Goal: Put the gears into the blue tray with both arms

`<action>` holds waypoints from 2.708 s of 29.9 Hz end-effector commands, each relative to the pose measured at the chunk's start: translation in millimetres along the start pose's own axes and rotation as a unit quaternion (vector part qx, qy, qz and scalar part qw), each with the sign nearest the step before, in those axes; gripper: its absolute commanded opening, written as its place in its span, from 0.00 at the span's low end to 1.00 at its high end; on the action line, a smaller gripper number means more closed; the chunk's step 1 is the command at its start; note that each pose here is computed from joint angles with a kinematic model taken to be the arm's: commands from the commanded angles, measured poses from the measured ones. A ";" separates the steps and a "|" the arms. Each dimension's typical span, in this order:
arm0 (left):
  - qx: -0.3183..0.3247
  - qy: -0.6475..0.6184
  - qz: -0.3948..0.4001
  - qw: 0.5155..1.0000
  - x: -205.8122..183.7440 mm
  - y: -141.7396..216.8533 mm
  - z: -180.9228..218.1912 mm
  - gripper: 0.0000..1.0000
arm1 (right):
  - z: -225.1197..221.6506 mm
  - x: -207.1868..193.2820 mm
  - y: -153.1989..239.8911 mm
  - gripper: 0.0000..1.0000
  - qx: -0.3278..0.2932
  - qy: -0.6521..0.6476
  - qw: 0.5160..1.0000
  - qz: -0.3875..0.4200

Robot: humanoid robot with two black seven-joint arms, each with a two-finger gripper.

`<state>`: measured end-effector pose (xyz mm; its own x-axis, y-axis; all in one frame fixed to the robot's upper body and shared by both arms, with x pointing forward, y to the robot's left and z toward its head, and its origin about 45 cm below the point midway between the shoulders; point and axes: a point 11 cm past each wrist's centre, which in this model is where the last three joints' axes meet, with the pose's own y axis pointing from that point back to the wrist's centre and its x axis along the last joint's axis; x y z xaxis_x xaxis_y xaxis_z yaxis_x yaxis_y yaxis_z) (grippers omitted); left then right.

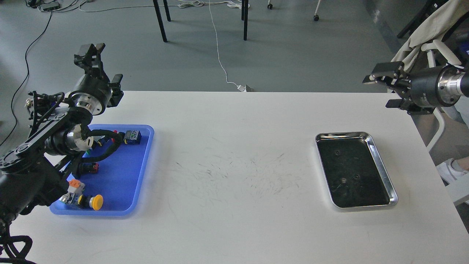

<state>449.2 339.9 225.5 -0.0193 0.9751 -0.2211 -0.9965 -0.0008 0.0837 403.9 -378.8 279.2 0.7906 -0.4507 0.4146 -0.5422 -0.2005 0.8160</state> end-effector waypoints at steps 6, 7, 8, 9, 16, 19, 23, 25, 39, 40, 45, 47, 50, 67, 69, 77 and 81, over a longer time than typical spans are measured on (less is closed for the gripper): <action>-0.007 -0.001 0.001 1.000 1.9 2.4 -2.6 0.98 | -0.7 -48.0 -49.7 0.97 -0.070 0.133 0.987 -0.065; -0.010 -0.001 0.001 1.000 2.0 2.8 -2.8 0.98 | -0.6 -52.4 -55.0 0.96 -0.076 0.144 0.984 -0.070; -0.012 -0.002 0.002 1.000 2.8 3.3 -2.7 0.98 | -1.4 -56.3 -59.6 0.96 -0.080 0.153 0.982 -0.075; -0.014 -0.002 0.002 1.000 3.1 3.6 -2.7 0.98 | -3.8 -59.8 -64.6 0.96 -0.082 0.162 0.980 -0.079; -0.018 -0.003 0.005 1.000 6.8 6.7 -6.2 0.98 | -12.3 -73.0 -88.3 0.95 -0.095 0.198 0.971 -0.093; -0.021 -0.004 0.006 1.000 8.2 7.3 -5.5 0.98 | -18.9 -76.4 -96.8 0.93 -0.093 0.204 0.970 -0.094; -0.024 -0.006 0.008 1.000 10.4 7.5 -4.0 0.98 | -20.0 -82.3 -104.9 0.90 -0.094 0.205 0.969 -0.099; -0.024 -0.007 0.008 1.000 11.0 7.6 -3.6 0.98 | -19.5 -85.7 -108.9 0.88 -0.095 0.206 0.969 -0.101; -0.021 -0.011 0.015 1.000 18.7 11.1 -5.6 0.98 | -8.9 -88.3 -116.0 0.53 -0.102 0.207 0.967 -0.102; -0.021 -0.011 0.016 1.000 19.2 11.1 -5.8 0.98 | -9.2 -88.2 -116.2 0.49 -0.103 0.208 0.967 -0.102; -0.021 -0.011 0.014 1.000 18.1 11.0 -6.0 0.98 | -11.3 -85.9 -116.0 0.23 -0.104 0.219 0.965 -0.098; -0.021 -0.011 0.015 1.000 18.6 11.0 -6.2 0.98 | -12.6 -85.3 -115.6 0.20 -0.103 0.220 0.965 -0.097; -0.021 -0.010 0.015 1.000 18.8 10.9 -5.8 0.98 | -13.1 -84.7 -115.4 0.05 -0.103 0.220 0.965 -0.097; -0.021 -0.011 0.023 0.999 25.9 13.4 -6.1 0.98 | -74.8 -36.2 -63.5 0.01 -0.031 0.223 0.974 -0.036; -0.021 -0.012 0.024 0.999 26.5 13.5 -5.7 0.98 | -78.5 -30.9 -53.1 0.01 -0.024 0.225 0.974 -0.030; -0.021 -0.015 0.032 0.999 28.7 13.7 -5.6 0.98 | -59.8 -36.5 -32.0 0.66 -0.017 0.213 0.976 -0.040; -0.020 -0.017 0.032 0.999 29.1 13.9 -5.6 0.98 | -40.9 -34.1 -27.0 0.99 -0.028 0.196 0.979 -0.039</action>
<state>434.4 366.8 214.9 -0.0805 0.9792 -0.1861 -0.9959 -0.0711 0.0565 408.2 -308.9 262.9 0.8802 -0.0408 0.4728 -0.4718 -0.1836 0.8624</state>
